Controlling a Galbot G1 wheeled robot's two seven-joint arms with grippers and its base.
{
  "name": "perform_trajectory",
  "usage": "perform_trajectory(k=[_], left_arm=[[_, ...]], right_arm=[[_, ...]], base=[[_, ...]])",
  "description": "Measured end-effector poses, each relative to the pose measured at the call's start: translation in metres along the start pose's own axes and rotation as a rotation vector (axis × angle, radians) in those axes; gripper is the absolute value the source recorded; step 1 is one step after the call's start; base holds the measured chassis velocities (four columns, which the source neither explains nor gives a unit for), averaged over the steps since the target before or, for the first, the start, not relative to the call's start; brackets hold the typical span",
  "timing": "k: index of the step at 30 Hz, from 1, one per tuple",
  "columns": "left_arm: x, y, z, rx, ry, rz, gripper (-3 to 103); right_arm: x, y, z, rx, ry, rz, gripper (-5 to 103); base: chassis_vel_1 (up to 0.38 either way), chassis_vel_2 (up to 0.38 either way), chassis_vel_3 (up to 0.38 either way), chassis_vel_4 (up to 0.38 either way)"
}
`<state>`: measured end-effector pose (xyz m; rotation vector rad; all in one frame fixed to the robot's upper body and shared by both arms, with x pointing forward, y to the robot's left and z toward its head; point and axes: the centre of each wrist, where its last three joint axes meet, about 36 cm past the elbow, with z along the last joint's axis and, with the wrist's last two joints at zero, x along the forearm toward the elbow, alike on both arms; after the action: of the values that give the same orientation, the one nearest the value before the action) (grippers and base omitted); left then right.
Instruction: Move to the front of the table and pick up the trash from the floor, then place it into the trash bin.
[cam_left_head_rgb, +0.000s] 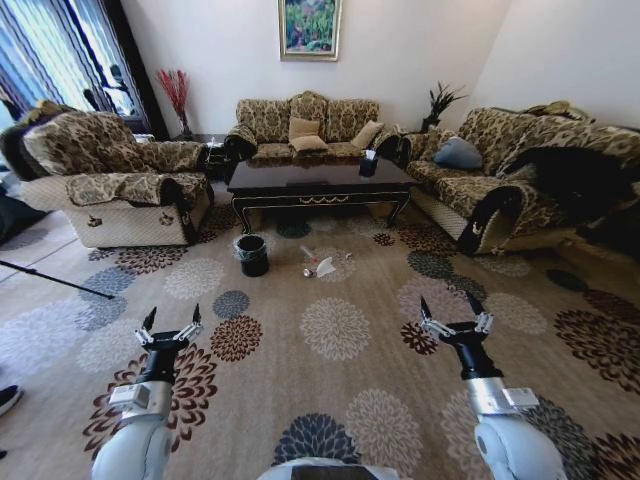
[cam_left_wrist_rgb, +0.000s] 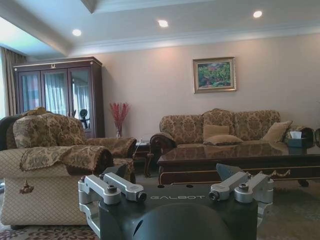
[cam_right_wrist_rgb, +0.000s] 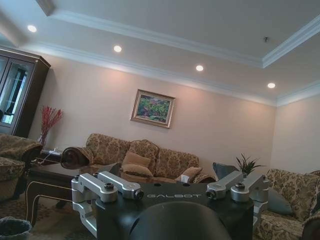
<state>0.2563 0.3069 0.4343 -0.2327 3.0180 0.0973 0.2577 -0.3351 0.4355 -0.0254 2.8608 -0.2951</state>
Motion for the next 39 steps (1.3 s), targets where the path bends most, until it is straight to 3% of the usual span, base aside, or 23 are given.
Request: perform_trajectory(k=[39], left_arm=[[-0.005,-0.002,0.012,0.003,0.012,0.005,100]], right_arm=[[0.002,0.001,0.013,-0.006,0.025,0.016,100]], base=[[0.000,0.000,0.000,0.000]])
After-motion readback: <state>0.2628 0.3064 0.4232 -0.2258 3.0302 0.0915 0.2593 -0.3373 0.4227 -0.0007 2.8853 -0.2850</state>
